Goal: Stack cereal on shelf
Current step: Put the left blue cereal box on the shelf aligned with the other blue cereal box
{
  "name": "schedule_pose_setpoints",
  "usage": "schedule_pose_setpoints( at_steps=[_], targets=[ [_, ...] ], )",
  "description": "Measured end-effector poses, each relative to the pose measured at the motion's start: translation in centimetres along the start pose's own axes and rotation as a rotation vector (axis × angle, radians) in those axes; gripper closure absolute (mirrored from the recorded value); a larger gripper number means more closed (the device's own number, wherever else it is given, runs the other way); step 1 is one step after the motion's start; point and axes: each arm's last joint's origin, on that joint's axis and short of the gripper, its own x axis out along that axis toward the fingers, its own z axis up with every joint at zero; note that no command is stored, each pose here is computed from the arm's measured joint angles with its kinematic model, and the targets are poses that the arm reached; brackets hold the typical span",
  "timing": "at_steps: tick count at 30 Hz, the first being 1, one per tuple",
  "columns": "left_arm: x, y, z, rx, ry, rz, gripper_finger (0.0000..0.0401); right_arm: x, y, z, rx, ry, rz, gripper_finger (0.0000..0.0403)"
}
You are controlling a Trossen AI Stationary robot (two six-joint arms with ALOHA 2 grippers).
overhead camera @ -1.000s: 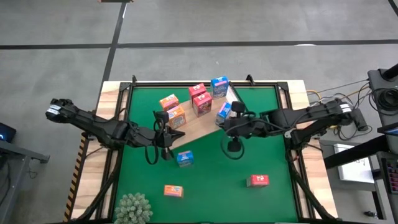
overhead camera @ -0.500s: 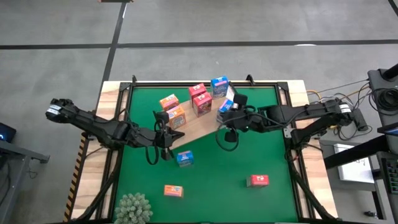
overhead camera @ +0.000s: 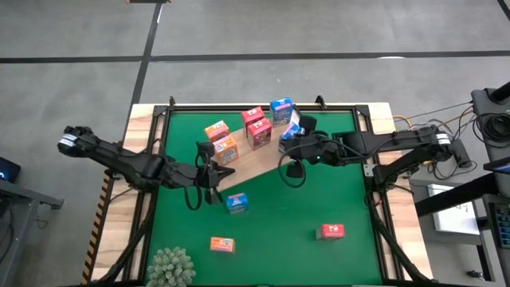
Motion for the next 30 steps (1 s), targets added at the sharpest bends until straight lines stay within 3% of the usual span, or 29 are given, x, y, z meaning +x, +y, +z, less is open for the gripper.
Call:
schedule_pose_setpoints(
  at_steps=[6, 12, 24, 30],
  targets=[
    [-1.4, -0.1, 0.2, -0.018, -0.026, -0.028, 0.0401, -2.0, -0.1, 0.2, 0.005, 0.049, 0.076, 0.0394],
    [-2.7, -0.1, -0.4, -0.028, -0.058, -0.042, 0.0401, -2.6, 0.1, -1.3, 0.044, 0.135, 0.193, 0.0394],
    [-4.4, 0.9, -1.7, -0.089, -0.099, -0.026, 0.0401, 0.2, 1.1, -4.0, 0.069, 0.187, 0.165, 0.0394],
    [-4.5, 1.0, -1.7, -0.095, -0.102, -0.026, 0.0401, 1.3, 0.2, -5.0, 0.069, 0.221, 0.062, 0.0394]
  ],
)
